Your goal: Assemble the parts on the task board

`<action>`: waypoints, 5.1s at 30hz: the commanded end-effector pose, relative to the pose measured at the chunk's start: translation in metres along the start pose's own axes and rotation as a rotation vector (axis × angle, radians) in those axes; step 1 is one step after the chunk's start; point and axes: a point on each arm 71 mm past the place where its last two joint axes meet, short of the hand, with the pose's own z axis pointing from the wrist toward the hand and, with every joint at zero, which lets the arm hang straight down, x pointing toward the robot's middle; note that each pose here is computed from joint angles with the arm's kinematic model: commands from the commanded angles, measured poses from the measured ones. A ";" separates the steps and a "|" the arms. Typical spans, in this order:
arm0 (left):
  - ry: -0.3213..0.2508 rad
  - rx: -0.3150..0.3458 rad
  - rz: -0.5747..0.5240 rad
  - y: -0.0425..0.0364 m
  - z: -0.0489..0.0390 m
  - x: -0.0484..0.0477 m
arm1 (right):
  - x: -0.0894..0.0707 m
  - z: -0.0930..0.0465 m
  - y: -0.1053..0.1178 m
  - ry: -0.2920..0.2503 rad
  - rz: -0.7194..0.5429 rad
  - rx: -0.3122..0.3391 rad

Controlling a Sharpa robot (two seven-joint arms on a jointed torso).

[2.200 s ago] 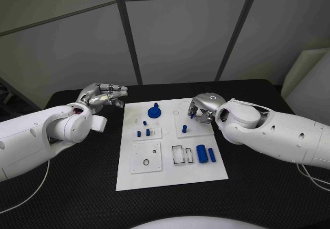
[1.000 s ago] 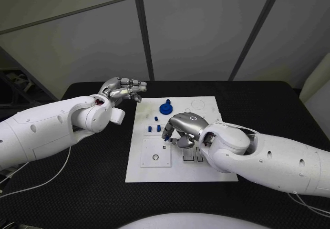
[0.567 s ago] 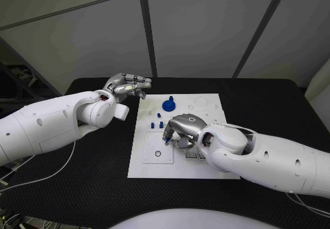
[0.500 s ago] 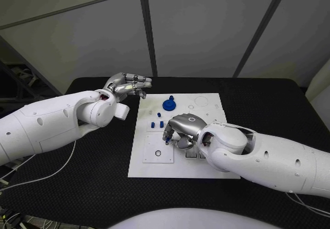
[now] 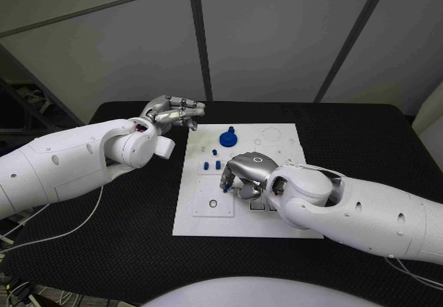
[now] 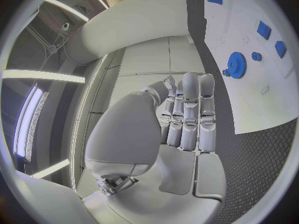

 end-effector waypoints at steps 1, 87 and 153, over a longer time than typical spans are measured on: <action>0.014 0.001 -0.008 -0.0011 0.0005 0.0013 | 0.001 0.000 0.001 0.016 -0.018 -0.009; 0.044 -0.016 -0.015 0.0005 -0.0005 -0.0022 | -0.046 -0.044 -0.088 -0.022 -0.046 0.273; 0.071 -0.025 -0.022 0.0035 0.0102 0.0099 | -0.005 -0.007 0.033 -0.024 0.112 -0.111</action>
